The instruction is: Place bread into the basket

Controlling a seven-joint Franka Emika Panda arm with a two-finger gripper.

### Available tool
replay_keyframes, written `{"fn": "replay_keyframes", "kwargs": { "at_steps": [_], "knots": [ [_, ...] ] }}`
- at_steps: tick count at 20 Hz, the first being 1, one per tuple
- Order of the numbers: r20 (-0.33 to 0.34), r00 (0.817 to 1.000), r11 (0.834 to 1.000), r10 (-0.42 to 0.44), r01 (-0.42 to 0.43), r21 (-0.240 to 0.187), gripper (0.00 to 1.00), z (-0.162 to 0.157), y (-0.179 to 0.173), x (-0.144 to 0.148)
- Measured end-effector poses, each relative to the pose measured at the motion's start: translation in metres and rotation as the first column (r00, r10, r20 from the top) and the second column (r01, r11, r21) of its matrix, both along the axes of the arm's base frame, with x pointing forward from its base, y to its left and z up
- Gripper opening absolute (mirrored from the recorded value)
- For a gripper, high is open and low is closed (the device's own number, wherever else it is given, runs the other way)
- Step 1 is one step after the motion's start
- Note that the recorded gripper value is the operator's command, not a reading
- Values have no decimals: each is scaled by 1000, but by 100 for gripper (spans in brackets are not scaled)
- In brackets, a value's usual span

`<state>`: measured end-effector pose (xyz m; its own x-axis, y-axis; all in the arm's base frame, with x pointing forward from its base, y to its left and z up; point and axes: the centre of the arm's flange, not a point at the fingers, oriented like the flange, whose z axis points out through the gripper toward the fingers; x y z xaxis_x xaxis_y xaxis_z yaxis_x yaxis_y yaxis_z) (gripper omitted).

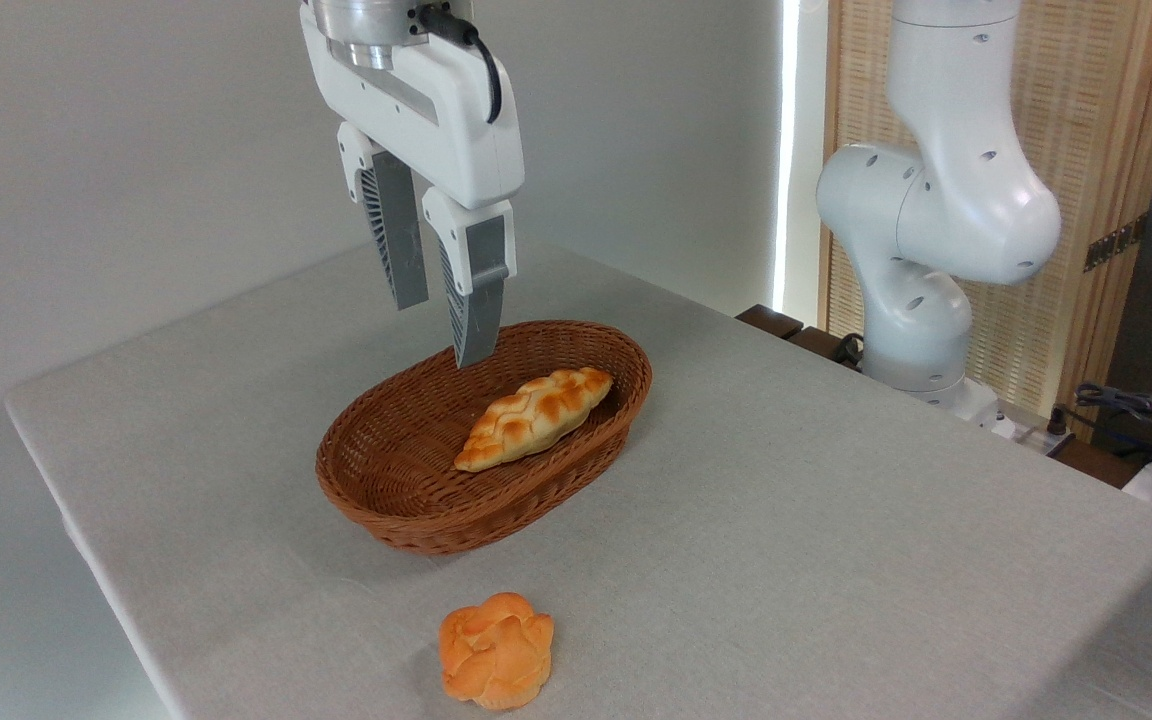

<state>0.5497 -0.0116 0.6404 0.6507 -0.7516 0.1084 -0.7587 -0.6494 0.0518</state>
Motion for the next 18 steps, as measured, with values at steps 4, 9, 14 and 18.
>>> {"fn": "replay_keyframes", "kwargs": {
  "at_steps": [4,9,14,18],
  "knots": [
    [-23,1000,999,-18,19,41,100,-8,-12,2],
    [-38,999,997,-18,21,76,100,-11,-8,1],
    [-39,999,996,-4,7,92,100,-11,-6,1],
    [-41,998,994,56,-52,93,100,-11,-6,1]
  ]
}}
